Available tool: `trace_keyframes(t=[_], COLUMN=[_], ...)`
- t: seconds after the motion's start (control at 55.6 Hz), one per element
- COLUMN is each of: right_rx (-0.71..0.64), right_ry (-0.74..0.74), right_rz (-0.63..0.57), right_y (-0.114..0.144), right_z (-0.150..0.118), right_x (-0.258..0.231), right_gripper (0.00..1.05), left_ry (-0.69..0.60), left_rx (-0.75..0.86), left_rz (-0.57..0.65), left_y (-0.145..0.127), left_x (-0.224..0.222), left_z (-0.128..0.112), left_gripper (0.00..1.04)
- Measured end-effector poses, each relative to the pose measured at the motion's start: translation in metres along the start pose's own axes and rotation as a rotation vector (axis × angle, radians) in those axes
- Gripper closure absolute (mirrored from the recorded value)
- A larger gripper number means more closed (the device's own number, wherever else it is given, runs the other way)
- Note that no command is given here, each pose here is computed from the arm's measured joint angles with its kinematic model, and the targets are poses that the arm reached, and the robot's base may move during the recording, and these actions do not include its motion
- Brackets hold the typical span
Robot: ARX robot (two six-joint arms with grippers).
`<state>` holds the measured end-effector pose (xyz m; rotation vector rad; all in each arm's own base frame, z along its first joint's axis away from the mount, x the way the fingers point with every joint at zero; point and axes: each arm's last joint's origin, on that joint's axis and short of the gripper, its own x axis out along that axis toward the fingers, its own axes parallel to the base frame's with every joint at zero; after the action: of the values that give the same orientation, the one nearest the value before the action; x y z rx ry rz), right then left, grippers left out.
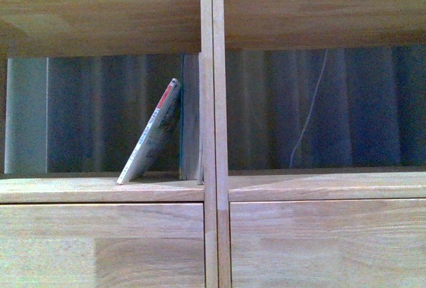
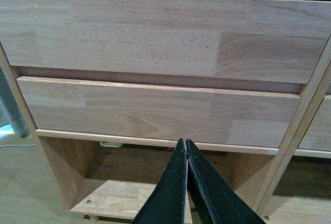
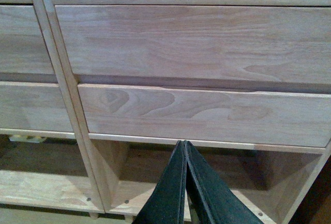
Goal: Organize books on shelf
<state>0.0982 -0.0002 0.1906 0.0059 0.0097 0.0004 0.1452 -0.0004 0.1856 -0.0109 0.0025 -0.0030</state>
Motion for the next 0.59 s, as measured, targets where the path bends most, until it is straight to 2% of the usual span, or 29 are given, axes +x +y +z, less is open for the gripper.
trace_keyframes(t=[0.413, 0.593], right_rx=[0.0, 0.0], right_ry=[-0.001, -0.008], right_rz=[0.0, -0.001], right_y=[0.0, 0.0], right_z=[-0.015, -0.024], right_x=[0.0, 0.0], right_gripper=[1.02, 1.02], left_ry=[-0.008, -0.016], left_rx=[0.0, 0.002], left_rz=[0.0, 0.0], left_y=[0.0, 0.0], left_x=[-0.019, -0.025], left_z=[-0.016, -0.015], left_gripper=[1.02, 1.02])
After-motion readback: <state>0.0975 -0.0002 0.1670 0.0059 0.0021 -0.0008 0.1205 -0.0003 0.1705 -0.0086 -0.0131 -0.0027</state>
